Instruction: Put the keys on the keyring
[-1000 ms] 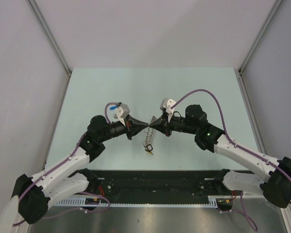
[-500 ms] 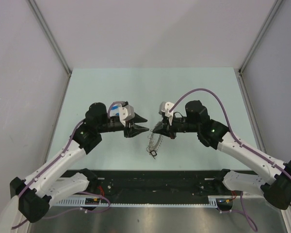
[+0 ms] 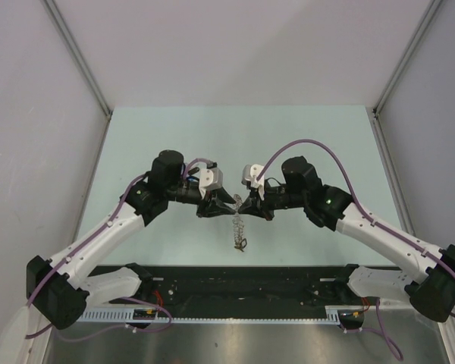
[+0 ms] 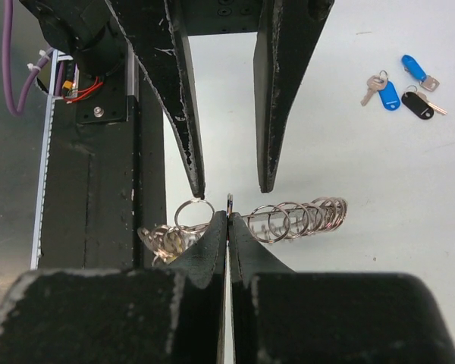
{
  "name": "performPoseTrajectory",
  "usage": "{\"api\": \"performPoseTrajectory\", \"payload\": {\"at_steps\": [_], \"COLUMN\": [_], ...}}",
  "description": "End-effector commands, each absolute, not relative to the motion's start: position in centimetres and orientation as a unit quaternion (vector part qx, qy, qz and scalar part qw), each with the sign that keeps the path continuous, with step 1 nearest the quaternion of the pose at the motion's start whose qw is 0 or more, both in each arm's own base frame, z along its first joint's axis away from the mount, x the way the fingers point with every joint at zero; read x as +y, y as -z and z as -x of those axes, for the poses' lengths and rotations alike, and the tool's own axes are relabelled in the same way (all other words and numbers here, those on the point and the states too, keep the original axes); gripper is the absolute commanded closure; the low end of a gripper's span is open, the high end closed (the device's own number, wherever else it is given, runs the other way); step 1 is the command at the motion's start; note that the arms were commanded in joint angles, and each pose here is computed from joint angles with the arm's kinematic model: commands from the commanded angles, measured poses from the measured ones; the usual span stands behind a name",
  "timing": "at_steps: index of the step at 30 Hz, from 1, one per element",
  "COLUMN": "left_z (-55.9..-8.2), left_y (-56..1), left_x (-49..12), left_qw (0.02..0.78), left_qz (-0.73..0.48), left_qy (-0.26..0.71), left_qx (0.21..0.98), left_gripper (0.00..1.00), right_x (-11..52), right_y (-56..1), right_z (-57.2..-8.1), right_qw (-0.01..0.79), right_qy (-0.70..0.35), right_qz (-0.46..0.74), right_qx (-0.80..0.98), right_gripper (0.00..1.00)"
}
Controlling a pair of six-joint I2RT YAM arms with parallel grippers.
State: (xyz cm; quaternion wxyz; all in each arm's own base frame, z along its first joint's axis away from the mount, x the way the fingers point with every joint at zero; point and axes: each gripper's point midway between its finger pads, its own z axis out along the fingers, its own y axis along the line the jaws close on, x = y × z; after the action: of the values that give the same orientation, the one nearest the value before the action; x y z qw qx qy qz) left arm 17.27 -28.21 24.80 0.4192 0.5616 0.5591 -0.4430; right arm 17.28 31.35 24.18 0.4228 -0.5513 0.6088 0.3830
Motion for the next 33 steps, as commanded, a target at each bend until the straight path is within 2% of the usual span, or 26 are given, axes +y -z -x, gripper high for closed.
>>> {"api": "performPoseTrajectory", "payload": {"at_steps": [1,12,18,22,26,28,30,33], "left_z": [-16.3,-16.4,-16.3,-16.1,-15.7,-15.4,-15.1,-14.9], "left_y": [-26.1,-25.4,-25.1,-24.5,-23.8,-23.8,-23.9,-24.3], "left_x": [-28.5,-29.3,-29.4,-29.2,-28.8,-28.5,-28.3,-28.2], "left_qw": [0.416,0.406,0.396,0.384,0.372,0.369,0.370,0.373], "left_qz": [-0.582,-0.582,-0.583,-0.587,-0.599,-0.605,-0.608,-0.609], "left_qy": [0.456,0.458,0.463,0.461,0.455,0.453,0.454,0.460], "left_qx": [0.529,0.536,0.538,0.543,0.544,0.541,0.537,0.527], "left_gripper": [0.63,0.65,0.74,0.75,0.80,0.78,0.71,0.69], "right_x": [32.1,32.6,32.6,32.6,32.6,32.5,32.4,32.4], "right_y": [-27.5,-27.3,-27.3,-27.4,-27.6,-27.6,-27.6,-27.6], "right_z": [-17.4,-17.0,-16.8,-16.7,-16.4,-16.2,-16.0,-15.8], "right_qw": [0.456,0.450,0.448,0.448,0.448,0.444,0.443,0.441], "right_qy": [-0.389,-0.392,-0.392,-0.394,-0.397,-0.399,-0.400,-0.403], "right_qz": [0.560,0.566,0.568,0.571,0.576,0.579,0.580,0.581], "right_qx": [0.572,0.569,0.568,0.564,0.556,0.556,0.555,0.552], "right_gripper": [1.00,1.00,1.00,1.00,1.00,1.00,1.00,1.00]}}
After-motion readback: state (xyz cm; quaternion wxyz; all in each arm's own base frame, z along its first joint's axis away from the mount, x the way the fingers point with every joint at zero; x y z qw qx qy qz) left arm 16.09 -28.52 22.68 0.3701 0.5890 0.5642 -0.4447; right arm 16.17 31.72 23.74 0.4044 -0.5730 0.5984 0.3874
